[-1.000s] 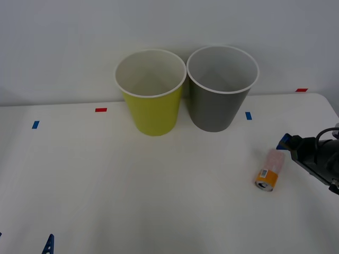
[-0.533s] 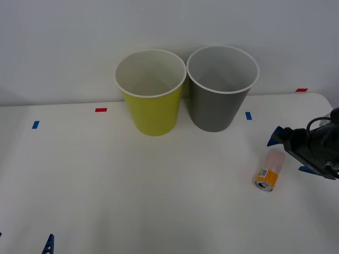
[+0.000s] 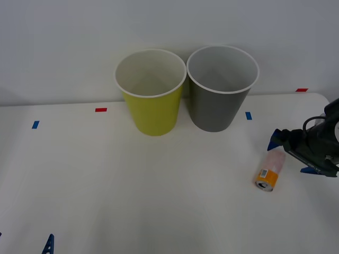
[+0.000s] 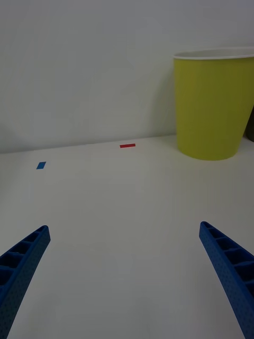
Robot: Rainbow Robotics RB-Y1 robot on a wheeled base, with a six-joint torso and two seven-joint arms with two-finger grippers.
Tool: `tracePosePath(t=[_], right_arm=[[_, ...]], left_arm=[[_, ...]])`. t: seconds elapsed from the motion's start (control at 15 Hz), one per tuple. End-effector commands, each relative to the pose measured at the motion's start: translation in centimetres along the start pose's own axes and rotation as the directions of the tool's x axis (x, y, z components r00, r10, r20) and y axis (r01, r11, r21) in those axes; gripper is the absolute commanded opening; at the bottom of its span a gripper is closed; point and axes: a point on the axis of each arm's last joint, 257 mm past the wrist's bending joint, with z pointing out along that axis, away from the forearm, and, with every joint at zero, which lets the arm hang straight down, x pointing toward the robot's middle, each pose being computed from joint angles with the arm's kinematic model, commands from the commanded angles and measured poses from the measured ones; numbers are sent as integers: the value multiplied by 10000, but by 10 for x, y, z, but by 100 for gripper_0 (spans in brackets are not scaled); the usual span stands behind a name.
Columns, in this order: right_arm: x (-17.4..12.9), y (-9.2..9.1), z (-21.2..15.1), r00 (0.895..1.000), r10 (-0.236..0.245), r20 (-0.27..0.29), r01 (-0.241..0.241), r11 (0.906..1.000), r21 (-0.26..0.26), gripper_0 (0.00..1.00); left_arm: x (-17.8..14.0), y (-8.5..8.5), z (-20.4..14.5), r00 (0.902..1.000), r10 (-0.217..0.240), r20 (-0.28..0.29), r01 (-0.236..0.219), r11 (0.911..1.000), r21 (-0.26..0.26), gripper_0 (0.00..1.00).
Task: Put cans in the gray bin and PET bottles in the light green bin.
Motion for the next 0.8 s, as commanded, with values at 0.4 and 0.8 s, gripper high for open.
tracePosePath(t=[0.4, 0.8], right_arm=[[-13, 6, 22, 9982, 138, -585, -143, 9999, -72, 100], [-6, 5, 37, 9946, -488, -915, 521, 9981, 340, 100]], left_arm=[[0, 0, 0, 10000, 0, 0, 0, 10000, 0, 97], [0, 0, 0, 10000, 0, 0, 0, 10000, 0, 97]])
